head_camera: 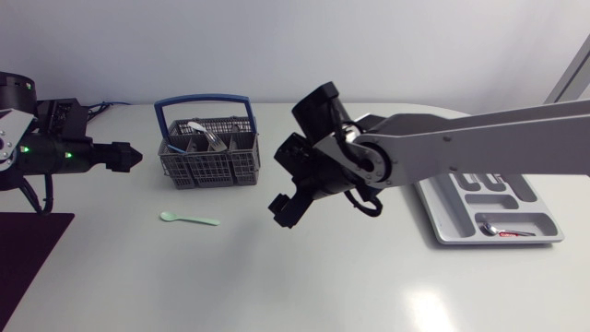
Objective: Unload the cutlery basket into the drawer organizer.
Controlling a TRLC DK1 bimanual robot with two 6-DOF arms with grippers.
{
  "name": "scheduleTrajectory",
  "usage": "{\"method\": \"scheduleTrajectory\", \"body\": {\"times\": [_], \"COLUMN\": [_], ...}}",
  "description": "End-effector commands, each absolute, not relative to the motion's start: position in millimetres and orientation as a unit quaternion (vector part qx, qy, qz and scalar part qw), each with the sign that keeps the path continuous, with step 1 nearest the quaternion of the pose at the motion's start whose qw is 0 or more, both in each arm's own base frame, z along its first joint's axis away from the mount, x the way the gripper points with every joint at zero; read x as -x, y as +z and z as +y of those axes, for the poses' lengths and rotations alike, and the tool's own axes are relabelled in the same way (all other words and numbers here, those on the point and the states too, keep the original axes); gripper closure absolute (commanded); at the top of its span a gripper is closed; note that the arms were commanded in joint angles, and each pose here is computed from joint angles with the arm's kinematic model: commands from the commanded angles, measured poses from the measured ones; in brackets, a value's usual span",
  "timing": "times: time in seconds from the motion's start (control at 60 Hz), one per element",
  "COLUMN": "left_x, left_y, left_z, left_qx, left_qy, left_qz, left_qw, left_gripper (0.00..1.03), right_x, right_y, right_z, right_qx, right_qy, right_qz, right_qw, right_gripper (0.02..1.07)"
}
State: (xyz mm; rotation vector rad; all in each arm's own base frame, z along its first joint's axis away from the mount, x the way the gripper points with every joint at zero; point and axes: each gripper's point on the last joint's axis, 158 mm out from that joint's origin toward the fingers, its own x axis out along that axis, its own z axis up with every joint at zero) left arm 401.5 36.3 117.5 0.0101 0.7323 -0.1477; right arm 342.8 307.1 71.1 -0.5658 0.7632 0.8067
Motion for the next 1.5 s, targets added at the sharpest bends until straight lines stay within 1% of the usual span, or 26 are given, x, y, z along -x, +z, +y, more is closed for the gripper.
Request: {"method": "scheduleTrajectory", "body": {"times": [0.0,0.083,0.267,0.467,0.55,0.733,1.017,1.05,1.267,1.317,1.417,1.467,1.483], "left_x": [-412,-418,-429,-431,-432,-431,-425,-425,-423,-423,-421,-420,-420], "left_y": [122,119,119,118,119,118,115,116,116,116,114,114,113], "left_z": [40,41,43,38,37,35,28,27,25,25,26,26,26], "left_qx": [-0.014,-0.018,-0.024,-0.024,-0.024,-0.021,-0.024,-0.024,-0.025,-0.026,-0.028,-0.03,-0.031], "left_qy": [-0.077,-0.082,-0.087,-0.096,-0.098,-0.103,-0.113,-0.116,-0.121,-0.121,-0.122,-0.122,-0.123], "left_qz": [0.348,0.348,0.343,0.342,0.34,0.341,0.342,0.341,0.339,0.339,0.341,0.34,0.341], "left_qw": [0.934,0.934,0.935,0.934,0.935,0.934,0.932,0.933,0.932,0.932,0.932,0.932,0.932], "left_gripper": [0.12,0.12,0.12,0.12,0.12,0.12,0.12,0.12,0.12,0.12,0.12,0.12,0.12], "right_x": [-342,-344,-345,-339,-333,-330,-329,-331,-340,-341,-340,-339,-340], "right_y": [59,49,45,35,32,29,-9,-10,-21,-23,-30,-35,-35], "right_z": [321,346,385,411,424,446,473,475,491,495,501,504,504], "right_qx": [0.287,0.286,0.287,0.29,0.284,0.281,0.295,0.295,0.291,0.292,0.296,0.297,0.297], "right_qy": [0.396,0.417,0.455,0.495,0.52,0.542,0.552,0.551,0.547,0.548,0.548,0.548,0.548], "right_qz": [0.359,0.366,0.352,0.348,0.342,0.333,0.356,0.359,0.376,0.38,0.393,0.397,0.397], "right_qw": [0.795,0.781,0.766,0.742,0.729,0.719,0.694,0.693,0.689,0.686,0.677,0.673,0.673], "right_gripper": [0.07,0.07,0.07,0.08,0.1,0.1,0.11,0.13,0.14,0.17,0.17,0.21,0.21]}}
